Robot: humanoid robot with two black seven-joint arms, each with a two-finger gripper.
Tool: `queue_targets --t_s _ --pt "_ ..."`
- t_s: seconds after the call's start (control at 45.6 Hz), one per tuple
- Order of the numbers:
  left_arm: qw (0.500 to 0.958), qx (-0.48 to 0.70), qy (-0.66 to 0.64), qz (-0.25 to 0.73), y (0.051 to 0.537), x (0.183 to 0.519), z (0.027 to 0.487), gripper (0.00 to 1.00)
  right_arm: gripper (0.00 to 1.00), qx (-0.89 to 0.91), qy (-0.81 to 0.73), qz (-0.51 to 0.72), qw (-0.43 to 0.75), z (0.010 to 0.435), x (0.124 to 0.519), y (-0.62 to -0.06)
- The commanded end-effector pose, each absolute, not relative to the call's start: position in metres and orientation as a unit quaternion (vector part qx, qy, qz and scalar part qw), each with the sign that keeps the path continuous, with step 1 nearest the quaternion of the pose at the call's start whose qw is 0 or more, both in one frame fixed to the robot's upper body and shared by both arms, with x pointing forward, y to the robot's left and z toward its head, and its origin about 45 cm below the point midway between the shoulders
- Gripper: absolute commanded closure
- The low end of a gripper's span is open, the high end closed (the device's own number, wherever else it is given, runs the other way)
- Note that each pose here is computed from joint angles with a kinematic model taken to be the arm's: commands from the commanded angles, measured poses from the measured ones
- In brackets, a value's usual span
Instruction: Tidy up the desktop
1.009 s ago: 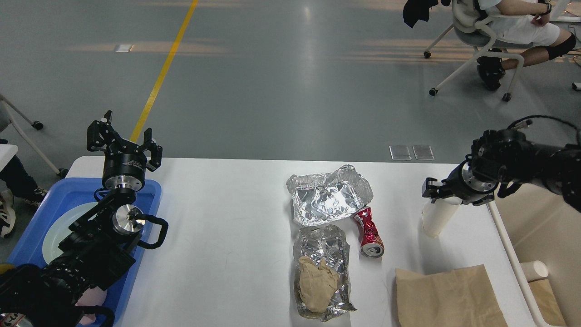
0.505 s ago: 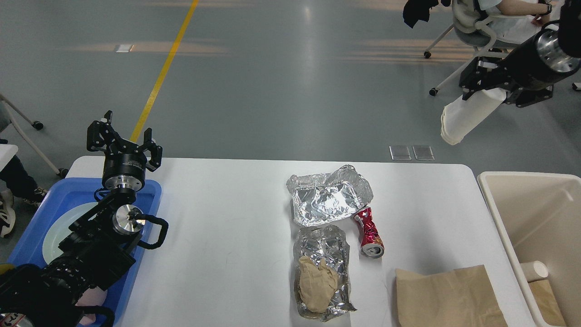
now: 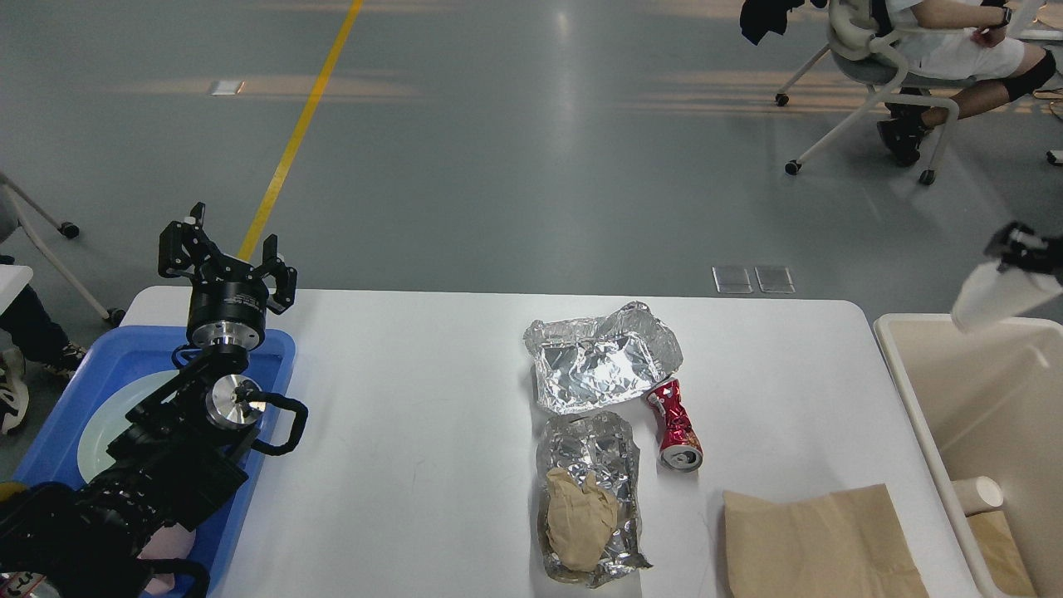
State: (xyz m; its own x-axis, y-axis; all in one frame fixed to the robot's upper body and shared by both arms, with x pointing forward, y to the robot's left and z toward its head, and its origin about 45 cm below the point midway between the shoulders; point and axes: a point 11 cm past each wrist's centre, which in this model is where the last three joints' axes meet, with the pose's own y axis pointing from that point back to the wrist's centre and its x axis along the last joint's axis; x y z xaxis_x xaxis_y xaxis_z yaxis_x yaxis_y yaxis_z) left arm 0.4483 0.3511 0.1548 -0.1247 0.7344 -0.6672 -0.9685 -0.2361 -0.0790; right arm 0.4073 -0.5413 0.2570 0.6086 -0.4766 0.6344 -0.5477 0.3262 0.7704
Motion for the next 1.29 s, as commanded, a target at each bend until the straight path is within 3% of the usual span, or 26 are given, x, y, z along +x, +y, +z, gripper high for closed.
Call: queue_targets --t_s 0.0,0.066,0.154,0.197,0.263,0.285,0.592,0.79,1.075,1.272 --pt "0.587 -0.305 0.193 0.725 0.351 0.448 0.155 0.04 0.78 0.543 -0.446 0.01 0.711 0.194 0.363 -0.568" --pt "0.587 -0.305 0.193 0.725 0.351 0.448 0.155 0.04 0.75 0.535 -0.443 0.0 0.72 0.172 0.347 -0.575" --pt "0.588 -0.305 0.193 0.724 0.351 0.448 0.155 0.04 0.55 0.525 -0.434 -0.008 0.732 0.148 0.331 -0.58" --pt "0.588 -0.305 0.193 0.724 0.351 0.448 0.155 0.04 0.38 0.524 -0.428 -0.009 0.736 0.136 0.326 -0.577" --pt "0.588 -0.305 0.193 0.724 0.351 0.448 0.155 0.04 0.03 0.519 -0.42 -0.007 0.744 0.122 0.32 -0.577" --pt "0.587 -0.304 0.193 0.725 0.351 0.448 0.155 0.04 0.0 0.517 -0.418 -0.005 0.747 0.12 0.319 -0.577" --pt "0.587 -0.304 0.192 0.725 0.351 0.448 0.155 0.04 0.0 0.522 -0.398 0.002 0.754 0.102 0.318 -0.564" --pt "0.587 -0.305 0.193 0.725 0.351 0.448 0.155 0.04 0.0 0.554 -0.392 0.048 0.733 0.124 0.373 -0.518" --pt "0.588 -0.305 0.193 0.724 0.351 0.448 0.155 0.04 0.0 0.613 -0.258 0.18 0.725 0.224 0.455 -0.371" --pt "0.588 -0.305 0.193 0.724 0.351 0.448 0.155 0.04 0.0 0.644 -0.171 0.211 0.715 0.266 0.458 -0.284"
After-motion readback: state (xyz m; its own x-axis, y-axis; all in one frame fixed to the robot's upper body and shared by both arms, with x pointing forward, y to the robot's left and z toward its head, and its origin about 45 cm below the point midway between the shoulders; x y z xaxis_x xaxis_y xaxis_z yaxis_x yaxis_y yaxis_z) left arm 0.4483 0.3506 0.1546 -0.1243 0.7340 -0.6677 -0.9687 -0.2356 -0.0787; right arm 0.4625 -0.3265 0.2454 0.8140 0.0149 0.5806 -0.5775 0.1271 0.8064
